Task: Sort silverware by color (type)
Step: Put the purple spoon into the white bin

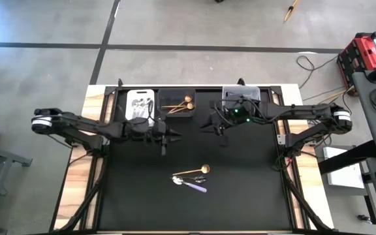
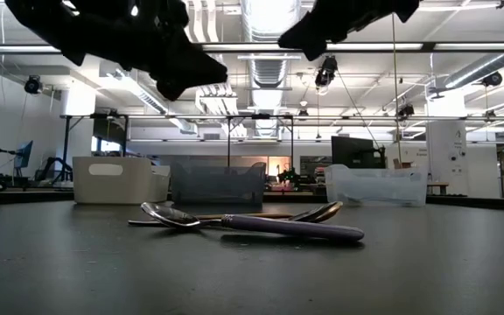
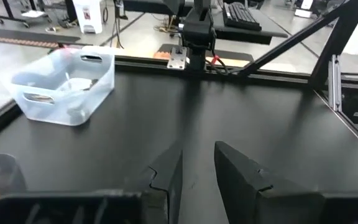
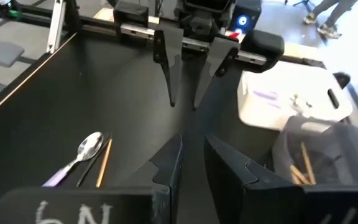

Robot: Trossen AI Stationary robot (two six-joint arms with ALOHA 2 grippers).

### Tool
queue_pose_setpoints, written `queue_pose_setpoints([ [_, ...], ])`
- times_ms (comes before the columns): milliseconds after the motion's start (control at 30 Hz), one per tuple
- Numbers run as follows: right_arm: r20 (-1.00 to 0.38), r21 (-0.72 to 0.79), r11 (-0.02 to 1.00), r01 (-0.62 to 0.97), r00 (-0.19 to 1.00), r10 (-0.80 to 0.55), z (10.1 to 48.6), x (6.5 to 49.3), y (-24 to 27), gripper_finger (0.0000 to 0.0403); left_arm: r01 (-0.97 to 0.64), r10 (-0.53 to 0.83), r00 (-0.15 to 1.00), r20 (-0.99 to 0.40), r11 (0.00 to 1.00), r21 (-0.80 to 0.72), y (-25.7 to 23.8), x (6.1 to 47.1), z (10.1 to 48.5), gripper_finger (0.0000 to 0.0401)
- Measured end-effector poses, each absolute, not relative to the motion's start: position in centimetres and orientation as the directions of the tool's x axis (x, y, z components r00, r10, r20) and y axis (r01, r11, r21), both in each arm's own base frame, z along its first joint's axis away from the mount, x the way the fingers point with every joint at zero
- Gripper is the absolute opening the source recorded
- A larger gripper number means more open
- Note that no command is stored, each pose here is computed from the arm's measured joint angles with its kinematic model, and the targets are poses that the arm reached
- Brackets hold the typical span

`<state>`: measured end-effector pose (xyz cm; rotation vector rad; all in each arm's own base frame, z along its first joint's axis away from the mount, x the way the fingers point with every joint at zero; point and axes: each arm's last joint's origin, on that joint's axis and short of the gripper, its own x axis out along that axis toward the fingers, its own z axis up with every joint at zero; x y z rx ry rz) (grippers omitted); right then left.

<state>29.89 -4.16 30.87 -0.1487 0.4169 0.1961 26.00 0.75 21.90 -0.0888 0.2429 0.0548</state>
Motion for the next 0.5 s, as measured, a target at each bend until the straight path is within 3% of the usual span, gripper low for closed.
queue_pose_setpoints([
  [500,-0.458,-0.049,0.981,-0.187,0.877,0.144,27.0,28.7,-3.8,0.0059,-0.024,-0.034,0.937,-0.347,0.987,-0.159,-1.5,28.5,19.2,0.0075],
])
